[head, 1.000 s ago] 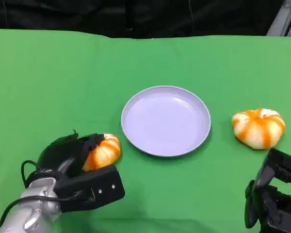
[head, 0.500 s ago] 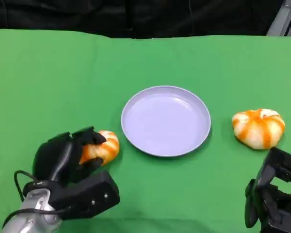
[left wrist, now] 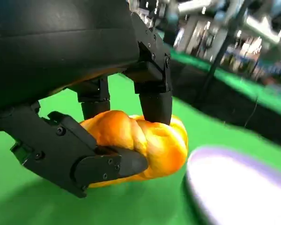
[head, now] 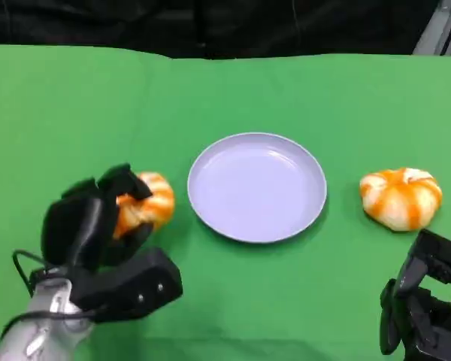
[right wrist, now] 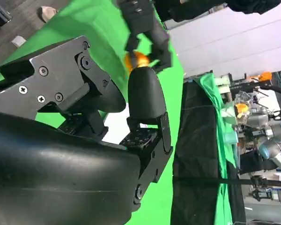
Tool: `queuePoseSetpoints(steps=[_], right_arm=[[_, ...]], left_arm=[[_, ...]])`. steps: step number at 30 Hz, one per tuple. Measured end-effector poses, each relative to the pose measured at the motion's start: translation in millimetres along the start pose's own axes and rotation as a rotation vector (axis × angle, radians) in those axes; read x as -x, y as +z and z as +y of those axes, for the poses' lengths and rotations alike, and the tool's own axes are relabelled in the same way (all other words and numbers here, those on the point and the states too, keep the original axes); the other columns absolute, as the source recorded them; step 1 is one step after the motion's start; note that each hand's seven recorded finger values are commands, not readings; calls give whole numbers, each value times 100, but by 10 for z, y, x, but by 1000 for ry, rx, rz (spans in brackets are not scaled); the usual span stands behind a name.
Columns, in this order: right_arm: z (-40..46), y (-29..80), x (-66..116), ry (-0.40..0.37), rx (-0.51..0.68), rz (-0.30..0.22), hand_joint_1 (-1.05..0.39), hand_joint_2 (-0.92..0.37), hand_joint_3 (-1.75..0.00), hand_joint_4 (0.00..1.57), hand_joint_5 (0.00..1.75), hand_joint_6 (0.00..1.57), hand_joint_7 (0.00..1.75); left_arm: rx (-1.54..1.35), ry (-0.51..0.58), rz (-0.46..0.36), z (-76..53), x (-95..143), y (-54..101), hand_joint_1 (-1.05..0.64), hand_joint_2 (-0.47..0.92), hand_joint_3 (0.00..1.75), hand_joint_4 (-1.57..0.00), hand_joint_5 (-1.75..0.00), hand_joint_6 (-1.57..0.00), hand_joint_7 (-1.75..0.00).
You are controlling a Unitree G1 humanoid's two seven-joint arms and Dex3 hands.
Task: Grasp the bread from the table and place it into the plate.
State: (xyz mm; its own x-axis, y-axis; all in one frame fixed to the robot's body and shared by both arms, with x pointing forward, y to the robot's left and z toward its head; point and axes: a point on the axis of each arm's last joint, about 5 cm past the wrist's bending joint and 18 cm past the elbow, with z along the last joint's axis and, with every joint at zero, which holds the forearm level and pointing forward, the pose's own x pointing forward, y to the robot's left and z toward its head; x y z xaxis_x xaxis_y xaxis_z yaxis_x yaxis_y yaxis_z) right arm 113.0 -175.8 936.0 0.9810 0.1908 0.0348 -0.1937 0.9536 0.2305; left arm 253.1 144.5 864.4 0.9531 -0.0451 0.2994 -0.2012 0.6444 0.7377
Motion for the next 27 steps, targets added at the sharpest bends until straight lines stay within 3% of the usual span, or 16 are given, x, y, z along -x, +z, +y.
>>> queuePoseSetpoints(steps=[6,11,15,18,24,27], right_arm=[[1,1,0,-1,0,-1,-4,-63,-122,95,175,65,175],[0,3,-1,3,1,-1,-5,-63,-121,94,175,65,175],[0,3,-1,3,2,0,-5,-63,-121,94,175,65,175],[1,1,6,-2,4,2,-7,-62,-118,93,175,65,175],[50,3,15,-4,11,6,-5,-64,-117,93,175,65,175],[77,-13,19,6,-3,11,-4,-63,-118,93,175,66,175]], left_arm=[[28,61,-104,146,-165,203,-10,45,126,-83,-175,-71,-170],[73,75,-246,198,-364,528,-12,47,121,-81,-175,-70,-172],[102,29,-312,143,-452,748,-10,46,119,-81,-175,-70,-171],[97,-2,-324,90,-494,813,-7,50,104,-79,-175,-66,-173],[45,-146,-356,-173,-658,992,-6,58,88,-78,-175,-63,-174],[24,-201,-370,-286,-695,1065,-7,66,68,-77,-175,-59,-175]])
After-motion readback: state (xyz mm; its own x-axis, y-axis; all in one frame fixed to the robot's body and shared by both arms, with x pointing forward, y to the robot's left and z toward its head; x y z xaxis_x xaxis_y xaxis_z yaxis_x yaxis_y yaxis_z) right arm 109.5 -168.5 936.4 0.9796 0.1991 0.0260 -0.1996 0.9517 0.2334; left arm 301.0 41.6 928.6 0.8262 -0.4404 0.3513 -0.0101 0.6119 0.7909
